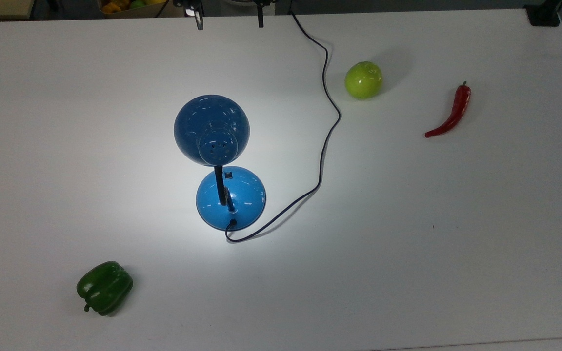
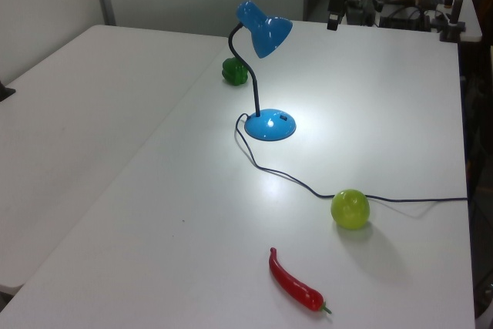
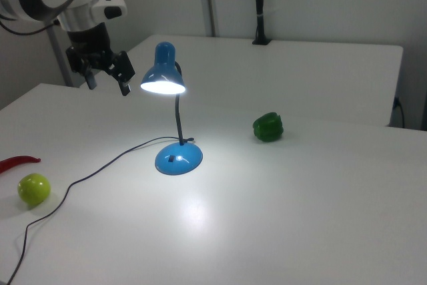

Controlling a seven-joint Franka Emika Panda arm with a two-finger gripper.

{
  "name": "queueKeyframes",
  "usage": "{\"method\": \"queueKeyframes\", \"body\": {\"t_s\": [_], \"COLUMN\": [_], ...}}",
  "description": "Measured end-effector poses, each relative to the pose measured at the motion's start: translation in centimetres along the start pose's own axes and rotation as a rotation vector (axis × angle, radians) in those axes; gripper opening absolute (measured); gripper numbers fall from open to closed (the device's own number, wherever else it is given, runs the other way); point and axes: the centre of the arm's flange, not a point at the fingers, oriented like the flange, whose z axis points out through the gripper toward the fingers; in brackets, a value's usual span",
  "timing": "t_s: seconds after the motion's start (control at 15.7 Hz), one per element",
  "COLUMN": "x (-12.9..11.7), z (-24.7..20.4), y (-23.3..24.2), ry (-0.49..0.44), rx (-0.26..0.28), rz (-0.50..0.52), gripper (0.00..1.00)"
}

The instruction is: Turn off lamp

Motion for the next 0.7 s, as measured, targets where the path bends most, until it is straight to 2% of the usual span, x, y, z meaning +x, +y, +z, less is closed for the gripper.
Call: {"method": "queueKeyframes", "body": {"t_s": [0.25, 0.51, 0.57, 0.7], "x": [0.03, 0.04, 0.05, 0.05], "z": [0.08, 0.14, 0.14, 0.15], "y": [0.0, 0.0, 0.0, -0.01], "ry": [-0.001, -0.002, -0.002, -0.002], "rx": [0.0, 0.0, 0.0, 0.0], "rz": [-0.001, -0.001, -0.001, -0.001], "gripper": [0.91, 0.45, 0.37, 0.15]}}
